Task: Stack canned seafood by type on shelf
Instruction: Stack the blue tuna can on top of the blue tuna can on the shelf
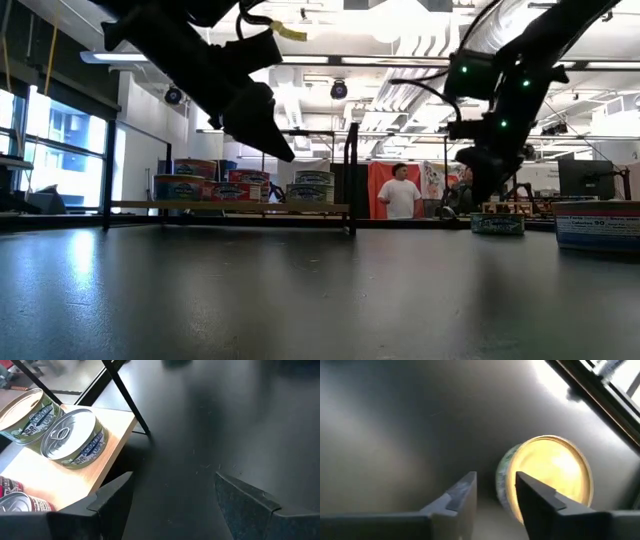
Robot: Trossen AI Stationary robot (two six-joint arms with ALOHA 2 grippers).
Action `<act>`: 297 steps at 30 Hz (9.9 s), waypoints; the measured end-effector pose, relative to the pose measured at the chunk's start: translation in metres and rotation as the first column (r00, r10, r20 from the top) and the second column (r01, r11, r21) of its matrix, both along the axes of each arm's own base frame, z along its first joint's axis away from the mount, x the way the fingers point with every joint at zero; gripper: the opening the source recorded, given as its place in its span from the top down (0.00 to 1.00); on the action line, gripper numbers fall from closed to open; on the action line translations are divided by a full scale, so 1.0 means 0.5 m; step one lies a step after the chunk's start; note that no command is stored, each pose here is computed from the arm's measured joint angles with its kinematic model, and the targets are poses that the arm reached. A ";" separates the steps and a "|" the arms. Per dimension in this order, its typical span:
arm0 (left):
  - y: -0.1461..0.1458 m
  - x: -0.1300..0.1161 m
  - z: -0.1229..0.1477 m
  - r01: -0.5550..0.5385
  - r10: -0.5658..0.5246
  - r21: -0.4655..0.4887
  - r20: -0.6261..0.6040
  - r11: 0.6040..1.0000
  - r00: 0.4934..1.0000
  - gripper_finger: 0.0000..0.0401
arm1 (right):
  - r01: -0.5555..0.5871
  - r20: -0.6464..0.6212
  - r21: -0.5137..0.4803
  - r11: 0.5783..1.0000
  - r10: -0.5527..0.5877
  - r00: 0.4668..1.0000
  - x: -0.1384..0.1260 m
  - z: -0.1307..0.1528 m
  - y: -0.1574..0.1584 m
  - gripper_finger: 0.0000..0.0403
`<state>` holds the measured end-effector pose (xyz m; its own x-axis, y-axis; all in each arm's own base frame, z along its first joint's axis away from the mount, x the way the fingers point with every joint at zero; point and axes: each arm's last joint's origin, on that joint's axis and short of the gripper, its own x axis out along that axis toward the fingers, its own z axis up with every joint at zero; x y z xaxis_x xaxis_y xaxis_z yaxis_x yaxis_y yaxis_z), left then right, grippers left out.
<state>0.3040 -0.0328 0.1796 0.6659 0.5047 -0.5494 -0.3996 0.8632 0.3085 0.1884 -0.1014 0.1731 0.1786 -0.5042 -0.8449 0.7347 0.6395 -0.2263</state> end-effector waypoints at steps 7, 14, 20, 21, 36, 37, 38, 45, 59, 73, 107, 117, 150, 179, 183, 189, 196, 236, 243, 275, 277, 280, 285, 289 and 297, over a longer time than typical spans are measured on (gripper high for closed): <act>0.000 -0.004 -0.004 -0.008 0.008 -0.005 -0.022 1.000 1.000 0.34 | -0.080 0.043 0.118 0.990 0.076 0.996 -0.009 0.008 0.008 0.86; 0.000 -0.010 -0.008 -0.040 0.040 0.006 -0.045 0.999 0.998 0.34 | -0.347 0.206 0.220 0.912 0.304 0.930 0.010 0.043 0.139 0.99; -0.018 -0.076 -0.009 -0.224 0.252 0.196 -0.133 0.955 0.959 0.34 | -0.362 0.217 0.263 0.894 0.311 0.925 -0.021 0.058 0.249 1.00; -0.022 -0.090 -0.004 -0.242 0.273 0.208 -0.138 0.948 0.952 0.34 | -0.332 0.188 0.274 0.903 0.288 0.939 -0.032 0.056 0.260 1.00; -0.046 -0.175 0.074 -0.320 0.320 0.113 0.011 0.941 0.947 0.34 | 0.053 -0.064 0.371 0.927 -0.031 0.997 -0.097 0.034 0.296 1.00; -0.045 -0.174 0.073 -0.322 0.323 0.114 0.012 0.940 0.946 0.34 | 0.057 -0.081 0.388 0.920 -0.028 0.996 -0.095 0.031 0.298 1.00; -0.045 -0.174 0.072 -0.322 0.323 0.116 0.009 0.940 0.946 0.34 | 0.057 -0.091 0.403 0.914 -0.022 0.996 -0.091 0.027 0.301 1.00; -0.046 -0.170 0.070 -0.325 0.325 0.114 0.019 0.939 0.945 0.34 | -0.011 -0.053 0.509 0.861 0.044 0.998 -0.036 -0.009 0.326 1.00; -0.086 -0.200 0.099 -0.246 0.233 0.132 0.102 0.960 0.967 0.34 | -0.664 0.777 0.081 0.744 0.370 0.509 0.213 -0.013 0.324 1.00; -0.198 -0.113 0.049 0.344 -0.350 -0.181 -0.001 0.922 0.937 0.34 | -0.599 0.678 -0.171 0.783 0.534 0.505 0.234 -0.043 0.309 1.00; -0.115 -0.166 -0.019 -0.178 0.136 -0.153 -0.251 0.972 0.958 0.34 | -0.567 0.601 -0.225 0.792 0.571 0.559 0.232 -0.053 0.304 1.00; -0.090 -0.210 -0.090 -0.170 0.174 0.036 -0.190 0.985 0.966 0.43 | -0.566 0.587 -0.184 0.804 0.552 0.593 0.237 -0.088 0.306 1.00; -0.096 -0.181 0.021 -0.143 0.210 0.237 -0.288 0.961 0.934 1.00 | -0.570 0.684 -0.217 0.792 0.540 0.490 0.256 -0.108 0.334 1.00; -0.128 -0.163 -0.093 0.343 -0.175 0.240 -0.527 0.908 0.831 0.57 | -0.576 0.669 -0.228 0.785 0.556 0.493 0.255 -0.110 0.334 1.00; -0.125 -0.170 -0.118 0.245 -0.081 0.254 -0.520 0.936 0.850 0.57 | -0.576 0.669 -0.228 0.785 0.556 0.493 0.255 -0.109 0.334 1.00; -0.106 -0.176 -0.167 0.080 0.061 0.307 -0.425 0.948 0.903 0.65 | -0.570 0.671 -0.232 0.788 0.554 0.493 0.256 -0.109 0.334 1.00; -0.110 -0.169 -0.159 0.058 0.073 0.314 -0.389 0.948 0.918 0.93 | -0.568 0.677 -0.233 0.790 0.551 0.489 0.256 -0.107 0.334 1.00; -0.128 -0.146 -0.062 0.053 0.031 0.225 -0.355 0.973 0.934 1.00 | -0.655 0.402 -0.487 0.578 0.814 0.420 0.354 -0.068 0.335 0.69; -0.133 -0.148 -0.062 0.056 0.028 0.231 -0.346 0.971 0.938 1.00 | -0.727 0.079 -0.578 0.370 0.912 0.402 0.461 -0.070 0.289 0.43; -0.159 -0.225 0.017 -0.053 0.087 0.153 -0.219 0.987 0.972 1.00 | -0.773 0.072 -0.451 0.447 0.881 0.468 0.578 -0.079 0.221 0.40; -0.162 -0.238 0.018 -0.072 0.094 0.120 -0.191 0.990 0.977 1.00 | -0.764 0.122 -0.418 0.492 0.863 0.490 0.540 -0.074 0.231 0.43; -0.161 -0.248 -0.002 -0.094 0.106 0.095 -0.136 0.991 0.985 1.00 | -0.742 0.212 -0.392 0.543 0.839 0.502 0.469 -0.061 0.256 0.47; -0.137 -0.243 -0.055 -0.080 0.091 0.131 -0.079 0.988 0.993 0.91 | -0.694 0.399 -0.429 0.578 0.811 0.429 0.355 -0.044 0.310 0.52; -0.104 -0.221 -0.073 -0.094 0.101 0.110 -0.065 0.990 0.993 0.76 | -0.657 0.513 -0.473 0.588 0.789 0.338 0.293 -0.064 0.343 0.53; -0.042 -0.187 -0.100 0.095 -0.076 0.074 -0.220 0.993 0.972 0.45 | -0.579 0.549 -0.524 0.625 0.767 0.332 0.258 -0.080 0.341 0.53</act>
